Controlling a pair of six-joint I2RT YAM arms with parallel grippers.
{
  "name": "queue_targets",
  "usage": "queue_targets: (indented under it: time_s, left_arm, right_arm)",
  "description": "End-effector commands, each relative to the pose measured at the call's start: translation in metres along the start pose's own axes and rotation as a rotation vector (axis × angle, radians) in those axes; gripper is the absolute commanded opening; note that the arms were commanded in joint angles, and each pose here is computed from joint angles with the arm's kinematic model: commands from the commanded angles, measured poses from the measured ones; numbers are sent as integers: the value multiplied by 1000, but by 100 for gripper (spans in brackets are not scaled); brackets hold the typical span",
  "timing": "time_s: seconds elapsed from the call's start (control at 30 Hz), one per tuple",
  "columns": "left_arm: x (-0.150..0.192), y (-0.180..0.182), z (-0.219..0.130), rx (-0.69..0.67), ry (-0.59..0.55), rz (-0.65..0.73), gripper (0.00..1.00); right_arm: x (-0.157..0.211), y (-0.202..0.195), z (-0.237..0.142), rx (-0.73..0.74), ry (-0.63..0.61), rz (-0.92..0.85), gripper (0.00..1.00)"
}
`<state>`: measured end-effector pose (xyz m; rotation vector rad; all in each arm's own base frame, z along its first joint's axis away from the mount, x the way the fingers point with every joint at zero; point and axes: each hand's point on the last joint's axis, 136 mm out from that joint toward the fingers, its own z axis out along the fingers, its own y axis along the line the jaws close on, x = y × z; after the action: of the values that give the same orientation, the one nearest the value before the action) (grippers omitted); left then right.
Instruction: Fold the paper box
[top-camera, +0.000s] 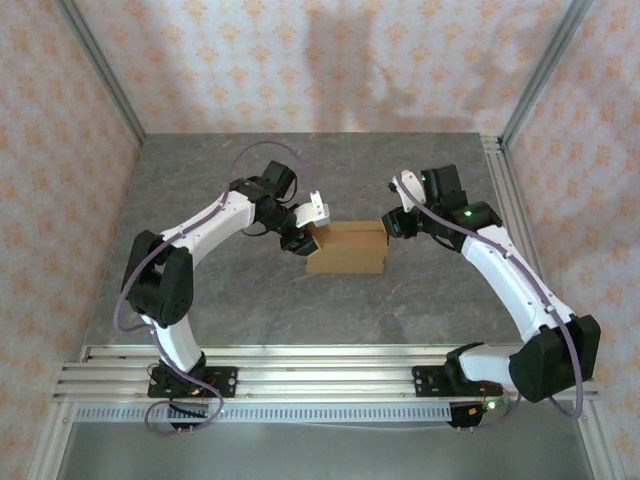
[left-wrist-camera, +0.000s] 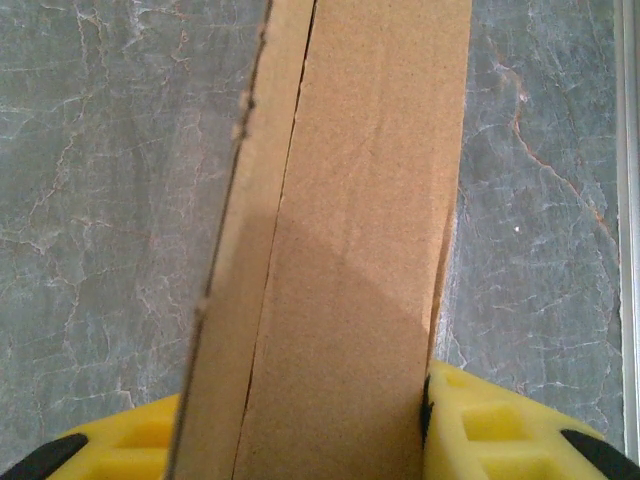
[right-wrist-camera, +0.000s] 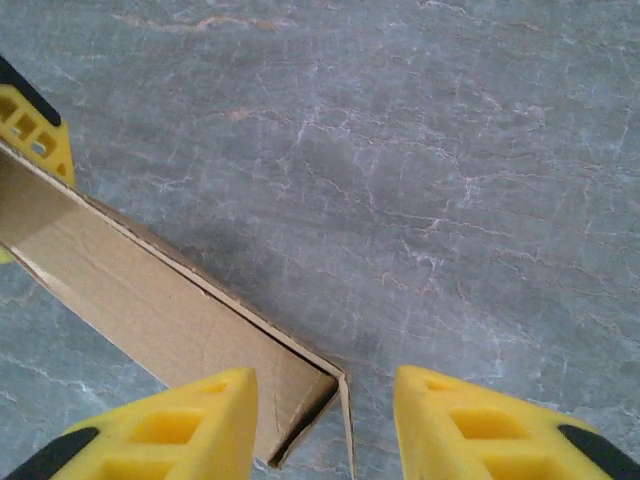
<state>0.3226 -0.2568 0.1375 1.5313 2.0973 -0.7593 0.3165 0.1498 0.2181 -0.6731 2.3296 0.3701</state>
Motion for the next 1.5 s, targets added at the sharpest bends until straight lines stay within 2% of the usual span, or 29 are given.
queue_targets:
  time_s: [0.0,0.13,0.53,0.67,0.93,0.97,1.07,1.13,1.47]
  left_arm:
    - [7,0,3,-9,27,-10,42]
    - [8,0,4,-5,29,-8,42]
    - [10,0,6,2,34,-14,42]
    - [9,-1,7,6,32,-14,42]
    - [9,-1,7,14,31,-18,42]
    - [9,-1,7,15,33,-20,42]
    - [8,-1,6,15,32,-19,42]
    - [7,-2,7,15,34,-20,42]
    - [-1,-2,6,9,15,0,42]
  right_arm:
    - [10,-4,-8,35,31,40,32]
    - [12,-9,1,51,94,67,23]
    - [5,-15,24,39,110,54,22]
    - [2,-15,25,38,102,64,17]
    - [3,-13,24,29,104,71,17]
    - [3,-12,24,24,104,72,16]
    - [4,-12,23,24,106,76,4]
    - [5,-13,21,32,102,82,0]
    - [-1,2,20,42,-128,292,0]
